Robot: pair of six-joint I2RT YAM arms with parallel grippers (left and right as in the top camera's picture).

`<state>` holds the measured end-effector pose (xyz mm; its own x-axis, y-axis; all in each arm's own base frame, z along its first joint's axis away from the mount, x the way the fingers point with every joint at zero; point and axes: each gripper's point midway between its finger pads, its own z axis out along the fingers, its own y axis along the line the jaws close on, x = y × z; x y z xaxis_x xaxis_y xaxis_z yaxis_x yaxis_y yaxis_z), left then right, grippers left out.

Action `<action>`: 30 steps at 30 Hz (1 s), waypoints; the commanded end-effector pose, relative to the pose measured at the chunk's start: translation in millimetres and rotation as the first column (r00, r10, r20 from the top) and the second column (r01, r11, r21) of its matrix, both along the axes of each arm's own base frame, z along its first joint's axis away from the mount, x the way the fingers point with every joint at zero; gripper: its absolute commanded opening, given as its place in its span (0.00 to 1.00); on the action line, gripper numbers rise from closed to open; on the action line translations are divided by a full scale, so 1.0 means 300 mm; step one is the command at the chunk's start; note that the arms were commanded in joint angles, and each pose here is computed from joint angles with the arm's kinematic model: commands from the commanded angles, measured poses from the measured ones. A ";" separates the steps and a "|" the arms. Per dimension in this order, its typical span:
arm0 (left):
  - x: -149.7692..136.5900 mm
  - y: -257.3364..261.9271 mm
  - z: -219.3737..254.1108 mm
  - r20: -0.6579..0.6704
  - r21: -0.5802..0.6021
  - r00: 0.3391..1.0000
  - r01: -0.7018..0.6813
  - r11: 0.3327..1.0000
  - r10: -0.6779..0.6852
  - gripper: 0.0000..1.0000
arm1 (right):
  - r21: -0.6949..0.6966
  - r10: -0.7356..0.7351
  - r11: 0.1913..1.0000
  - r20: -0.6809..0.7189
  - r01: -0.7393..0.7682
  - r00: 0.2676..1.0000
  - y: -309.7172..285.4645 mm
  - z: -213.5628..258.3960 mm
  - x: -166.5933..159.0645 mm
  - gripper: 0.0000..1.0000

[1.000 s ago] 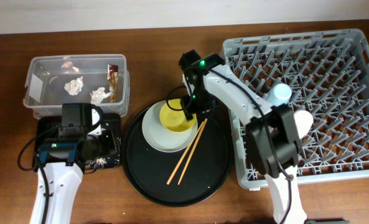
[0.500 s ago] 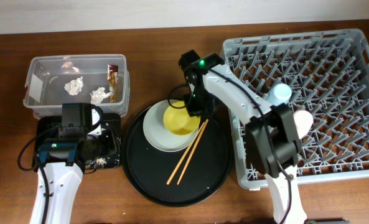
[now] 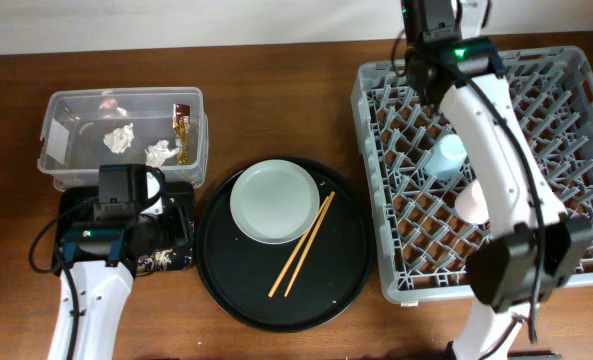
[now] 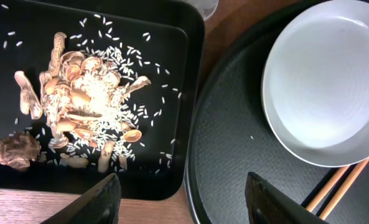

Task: Sort waste into correct bins and load items into the dishwasher rack
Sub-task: 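Place the yellow bowl at the back of the dish rack, then grasp the edge of the white plate with the right gripper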

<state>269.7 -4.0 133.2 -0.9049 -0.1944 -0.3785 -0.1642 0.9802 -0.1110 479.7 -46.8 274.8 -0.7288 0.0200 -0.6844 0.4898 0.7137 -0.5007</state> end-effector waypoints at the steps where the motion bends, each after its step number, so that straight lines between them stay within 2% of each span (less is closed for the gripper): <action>1: 0.007 0.011 0.014 0.020 0.008 1.000 -0.021 1.000 0.021 0.63 | -0.222 -0.231 0.947 0.036 0.233 0.972 -0.172 -0.026 -0.018 0.04; 7: 0.009 0.011 0.015 0.022 0.008 1.000 -0.021 1.000 0.021 0.63 | -0.278 -0.244 0.938 -0.110 0.206 0.964 -0.181 -0.253 0.035 0.04; 11: 0.012 0.011 0.016 0.027 0.008 0.999 -0.021 1.000 0.021 0.63 | -0.283 -0.243 0.940 -0.155 0.193 0.958 -0.147 -0.340 0.023 0.04; 17: 0.016 0.011 0.018 0.032 0.007 0.999 -0.021 1.000 0.021 0.63 | -0.211 -0.183 0.968 -0.223 0.136 0.957 -0.058 -0.400 0.009 0.04; 23: 0.015 0.011 0.018 0.031 0.007 0.999 -0.021 1.000 0.021 0.63 | -0.076 -0.103 0.994 -0.372 0.080 0.922 0.018 -0.479 -0.051 0.04; 24: 0.016 0.011 0.018 0.032 0.007 0.999 -0.021 1.000 0.021 0.63 | -0.035 -0.082 0.997 -0.398 0.074 0.914 0.036 -0.485 -0.068 0.10; 26: 0.015 0.011 0.018 0.031 0.007 0.999 -0.021 1.000 0.021 0.63 | 0.066 -0.037 0.995 -0.404 0.070 0.914 0.073 -0.466 -0.090 0.29; 28: 0.015 0.011 0.018 0.031 0.007 0.999 -0.021 1.000 0.021 0.63 | 0.126 -0.012 0.990 -0.361 0.061 0.933 0.090 -0.385 -0.105 0.38; 30: 0.015 0.011 0.017 0.030 0.008 0.999 -0.021 1.000 0.020 0.63 | 0.194 0.015 0.980 -0.280 0.041 0.960 0.103 -0.255 -0.137 0.55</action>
<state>273.2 -3.9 134.8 -0.8989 -0.1944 -0.3927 -0.1624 0.9802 -0.1133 448.4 -26.0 139.7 -0.9440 0.1045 -0.3130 0.2831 0.7438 -0.6055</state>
